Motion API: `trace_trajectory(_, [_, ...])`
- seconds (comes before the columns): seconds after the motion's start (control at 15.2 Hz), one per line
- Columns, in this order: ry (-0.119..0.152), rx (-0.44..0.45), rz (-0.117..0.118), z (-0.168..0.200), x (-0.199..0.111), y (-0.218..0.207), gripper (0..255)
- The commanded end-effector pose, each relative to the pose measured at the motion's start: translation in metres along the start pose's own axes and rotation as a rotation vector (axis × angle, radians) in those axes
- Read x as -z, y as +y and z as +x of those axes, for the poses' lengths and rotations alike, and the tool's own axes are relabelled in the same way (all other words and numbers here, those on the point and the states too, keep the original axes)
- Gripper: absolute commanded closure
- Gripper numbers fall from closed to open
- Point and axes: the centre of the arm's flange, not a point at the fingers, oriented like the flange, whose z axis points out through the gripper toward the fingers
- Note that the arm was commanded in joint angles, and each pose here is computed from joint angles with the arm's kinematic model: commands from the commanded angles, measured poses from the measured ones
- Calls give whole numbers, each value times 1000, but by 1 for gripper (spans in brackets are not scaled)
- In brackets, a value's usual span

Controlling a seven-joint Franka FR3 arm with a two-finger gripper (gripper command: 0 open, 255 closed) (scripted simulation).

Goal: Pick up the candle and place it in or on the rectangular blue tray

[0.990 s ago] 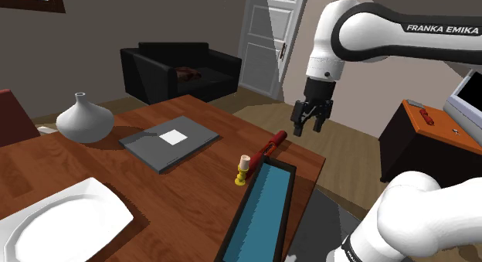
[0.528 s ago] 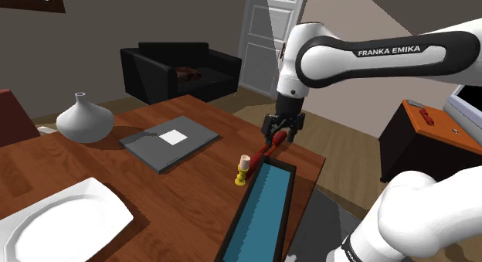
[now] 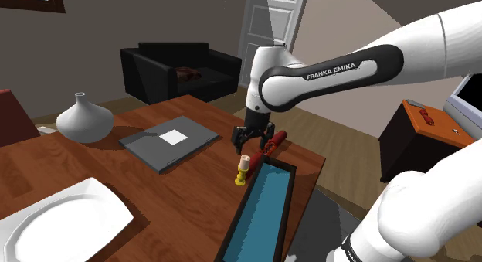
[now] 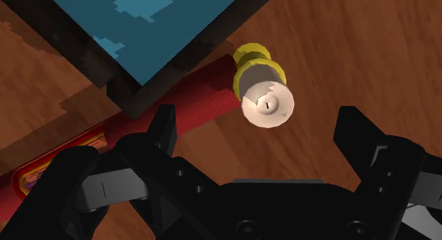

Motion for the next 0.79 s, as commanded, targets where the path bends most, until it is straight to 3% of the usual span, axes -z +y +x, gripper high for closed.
trace_trajectory(0.0, [12, -9, -1, 8, -12, -11, 0])
trace_trajectory(0.46, [12, -9, -1, 9, -49, -11, 0])
trace_trajectory(0.73, [12, -9, -1, 9, -52, -11, 0])
